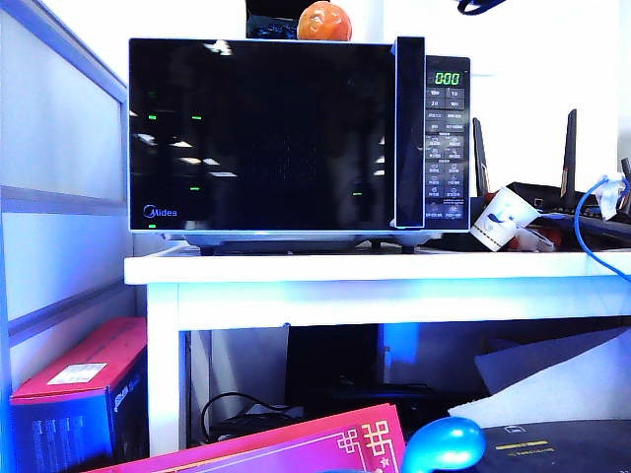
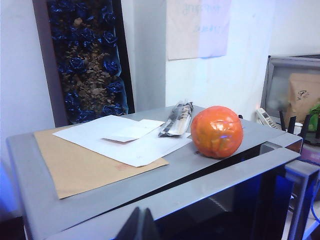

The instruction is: Open the microwave door, place the orange inside the microwave, then close the microwave door.

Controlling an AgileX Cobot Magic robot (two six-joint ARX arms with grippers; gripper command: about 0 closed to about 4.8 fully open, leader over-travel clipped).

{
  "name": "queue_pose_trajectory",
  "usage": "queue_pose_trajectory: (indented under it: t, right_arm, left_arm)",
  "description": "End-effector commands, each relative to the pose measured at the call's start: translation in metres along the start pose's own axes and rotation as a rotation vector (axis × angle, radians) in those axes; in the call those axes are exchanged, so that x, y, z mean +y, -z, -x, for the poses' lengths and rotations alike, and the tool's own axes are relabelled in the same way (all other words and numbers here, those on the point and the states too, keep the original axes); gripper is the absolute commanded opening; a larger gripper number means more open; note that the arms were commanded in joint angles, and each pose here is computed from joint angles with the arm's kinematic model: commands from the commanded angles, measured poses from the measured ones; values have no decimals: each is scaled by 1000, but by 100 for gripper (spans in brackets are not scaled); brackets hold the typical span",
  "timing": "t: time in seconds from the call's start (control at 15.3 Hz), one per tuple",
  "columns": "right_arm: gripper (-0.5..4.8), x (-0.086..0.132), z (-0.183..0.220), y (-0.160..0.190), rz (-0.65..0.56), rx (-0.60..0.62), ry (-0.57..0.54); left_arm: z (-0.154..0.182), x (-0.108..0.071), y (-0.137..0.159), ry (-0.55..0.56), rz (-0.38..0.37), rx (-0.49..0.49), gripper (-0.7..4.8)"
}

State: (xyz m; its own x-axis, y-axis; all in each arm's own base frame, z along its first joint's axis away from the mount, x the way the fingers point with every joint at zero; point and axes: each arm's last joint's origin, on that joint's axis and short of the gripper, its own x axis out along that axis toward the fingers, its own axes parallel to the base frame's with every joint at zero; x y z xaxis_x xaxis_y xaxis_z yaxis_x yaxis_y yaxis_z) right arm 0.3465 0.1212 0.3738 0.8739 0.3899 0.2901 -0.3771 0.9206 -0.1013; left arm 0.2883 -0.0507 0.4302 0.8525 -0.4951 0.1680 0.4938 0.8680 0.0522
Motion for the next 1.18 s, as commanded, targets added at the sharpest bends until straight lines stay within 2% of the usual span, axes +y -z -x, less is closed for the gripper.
queue_pose_trajectory:
  t: [0.07,0.2,0.39,0.59,0.65,0.85,0.98,1.18]
  right_arm:
    - [367,-8,1,-5,35,-4,136]
    - [367,-11,2,-5,37,9,202]
    - [367,-14,2,-3,39,19,210]
    - [367,-18,3,-2,65,46,337]
    - [366,-18,3,-1,68,60,347]
    - [366,-22,3,7,117,118,317]
    - [366,-25,3,11,183,156,320]
    - [363,-35,4,15,206,189,364]
  left_arm:
    - [-3,2,1,2,-5,-11,-5]
    - [-10,5,9,2,-1,-2,-5]
    - [-27,11,22,3,22,-50,-5]
    - [-45,19,33,-2,29,-89,-5]
    - [-58,24,36,-1,56,-86,-5]
    - [-87,36,37,1,53,-94,-5]
    - [-106,44,39,-2,53,-67,-5]
    - [-128,44,48,-28,-23,29,-5]
